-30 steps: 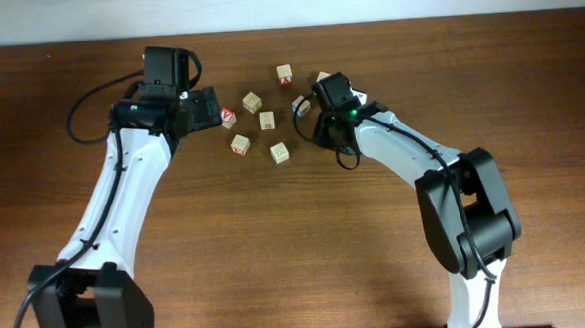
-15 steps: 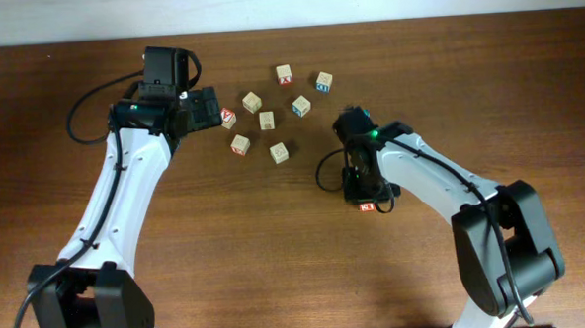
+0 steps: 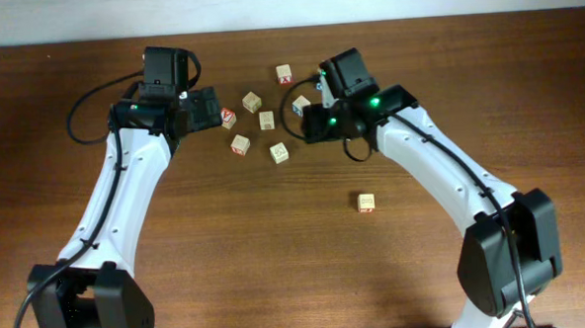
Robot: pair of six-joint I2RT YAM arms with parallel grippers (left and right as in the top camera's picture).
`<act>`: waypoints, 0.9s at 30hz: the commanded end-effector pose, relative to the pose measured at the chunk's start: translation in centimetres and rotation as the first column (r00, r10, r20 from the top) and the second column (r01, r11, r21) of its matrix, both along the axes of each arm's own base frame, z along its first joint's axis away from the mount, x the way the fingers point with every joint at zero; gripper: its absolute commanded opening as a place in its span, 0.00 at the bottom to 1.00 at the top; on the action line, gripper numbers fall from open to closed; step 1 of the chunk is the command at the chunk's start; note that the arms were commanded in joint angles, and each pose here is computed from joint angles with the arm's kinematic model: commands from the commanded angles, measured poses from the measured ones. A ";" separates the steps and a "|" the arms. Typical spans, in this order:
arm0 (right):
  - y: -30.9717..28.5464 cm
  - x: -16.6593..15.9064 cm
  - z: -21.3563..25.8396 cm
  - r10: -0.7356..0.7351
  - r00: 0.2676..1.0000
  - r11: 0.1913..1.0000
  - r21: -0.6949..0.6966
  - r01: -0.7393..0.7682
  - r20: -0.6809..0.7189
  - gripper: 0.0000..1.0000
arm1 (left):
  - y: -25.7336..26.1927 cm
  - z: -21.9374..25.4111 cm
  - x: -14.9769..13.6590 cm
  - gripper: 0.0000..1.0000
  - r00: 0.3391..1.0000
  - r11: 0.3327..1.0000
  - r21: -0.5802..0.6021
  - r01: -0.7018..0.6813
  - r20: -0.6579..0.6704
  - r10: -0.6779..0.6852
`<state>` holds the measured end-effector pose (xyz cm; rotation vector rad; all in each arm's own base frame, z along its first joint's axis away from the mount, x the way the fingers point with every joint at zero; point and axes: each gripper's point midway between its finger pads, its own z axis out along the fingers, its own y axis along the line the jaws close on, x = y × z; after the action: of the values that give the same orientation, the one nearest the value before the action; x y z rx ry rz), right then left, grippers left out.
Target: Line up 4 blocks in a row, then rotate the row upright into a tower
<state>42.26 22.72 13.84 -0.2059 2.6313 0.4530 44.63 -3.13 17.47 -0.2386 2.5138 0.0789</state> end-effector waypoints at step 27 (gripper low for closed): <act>-4.2 -11.4 -10.1 -0.255 0.850 0.928 -0.363 0.082 -0.461 0.28 | 0.3 0.5 0.4 0.99 1.000 1.000 0.002 -0.022 0.017 0.022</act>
<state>30.96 19.98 4.44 -0.0110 3.1946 0.0183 44.64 -3.11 17.42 -0.2397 2.5144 0.0796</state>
